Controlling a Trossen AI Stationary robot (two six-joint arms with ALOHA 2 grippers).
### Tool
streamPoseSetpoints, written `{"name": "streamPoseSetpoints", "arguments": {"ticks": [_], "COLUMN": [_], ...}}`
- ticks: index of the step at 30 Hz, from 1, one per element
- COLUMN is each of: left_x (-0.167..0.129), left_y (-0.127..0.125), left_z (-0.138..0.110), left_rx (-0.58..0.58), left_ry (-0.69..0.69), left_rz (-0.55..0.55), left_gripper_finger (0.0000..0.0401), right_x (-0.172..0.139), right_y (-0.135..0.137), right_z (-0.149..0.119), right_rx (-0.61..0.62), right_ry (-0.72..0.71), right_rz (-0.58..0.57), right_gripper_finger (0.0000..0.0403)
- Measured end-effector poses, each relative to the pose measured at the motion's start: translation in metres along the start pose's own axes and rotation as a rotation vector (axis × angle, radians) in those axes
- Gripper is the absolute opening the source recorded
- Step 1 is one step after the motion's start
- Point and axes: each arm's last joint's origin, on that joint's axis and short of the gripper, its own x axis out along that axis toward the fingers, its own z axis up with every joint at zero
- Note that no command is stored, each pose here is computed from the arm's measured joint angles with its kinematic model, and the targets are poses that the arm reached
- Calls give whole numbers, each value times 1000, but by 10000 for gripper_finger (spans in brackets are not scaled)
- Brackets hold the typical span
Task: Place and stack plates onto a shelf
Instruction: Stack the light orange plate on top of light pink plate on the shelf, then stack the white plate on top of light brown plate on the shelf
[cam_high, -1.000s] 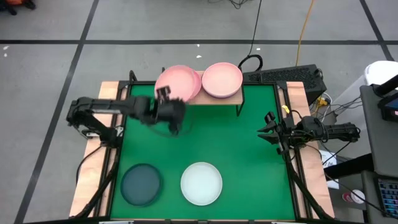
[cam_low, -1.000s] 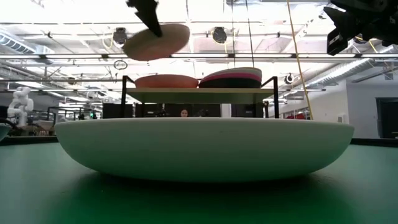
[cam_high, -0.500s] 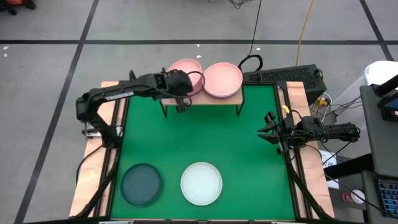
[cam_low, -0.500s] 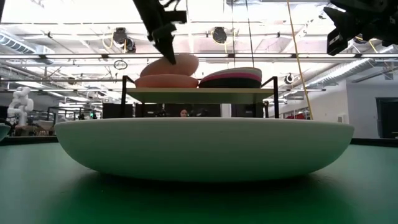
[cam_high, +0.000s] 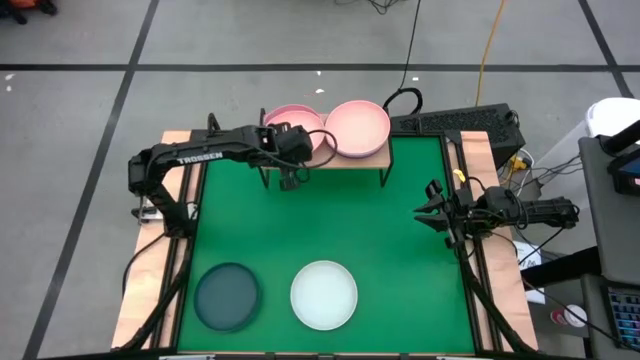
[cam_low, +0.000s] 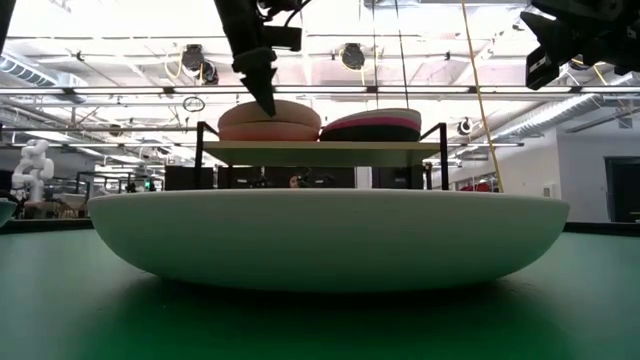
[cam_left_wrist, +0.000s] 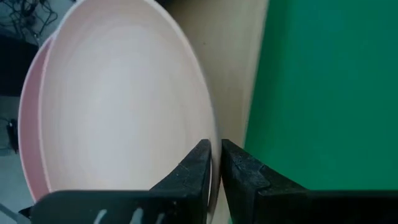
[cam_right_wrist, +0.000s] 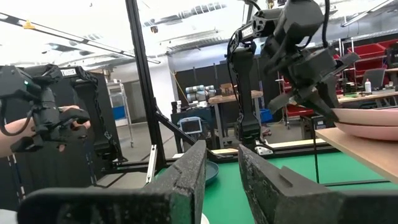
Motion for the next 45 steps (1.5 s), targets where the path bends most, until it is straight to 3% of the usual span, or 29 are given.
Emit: {"name": "streamPoseSetpoints", "arguments": {"ticks": [12, 23, 27, 31, 35, 45], "left_x": [-5, -44, -64, -82, -95, -117], "left_y": [-3, -11, -27, -56, -88, -144], "left_z": [1, -5, 0, 6, 5, -13], "left_rx": [-32, -114, -198, -169, -148, -287], "left_ry": [-1, -81, -194, -296, -317, -308], "left_rz": [37, 87, 37, -33, -75, -141], "left_gripper_finger": [155, 193, 193, 193, 193, 193], "right_x": [0, 0, 0, 0, 0, 0], "right_y": [0, 0, 0, 0, 0, 0], "right_z": [0, 0, 0, -1, -2, -4], "right_rx": [-4, -25, -21, 9, 40, 60], "right_ry": [0, -1, -2, 8, 18, 43], "right_rz": [0, 0, -1, 2, 0, 27], "right_gripper_finger": [80, 80, 80, 80, 80, 80]}}
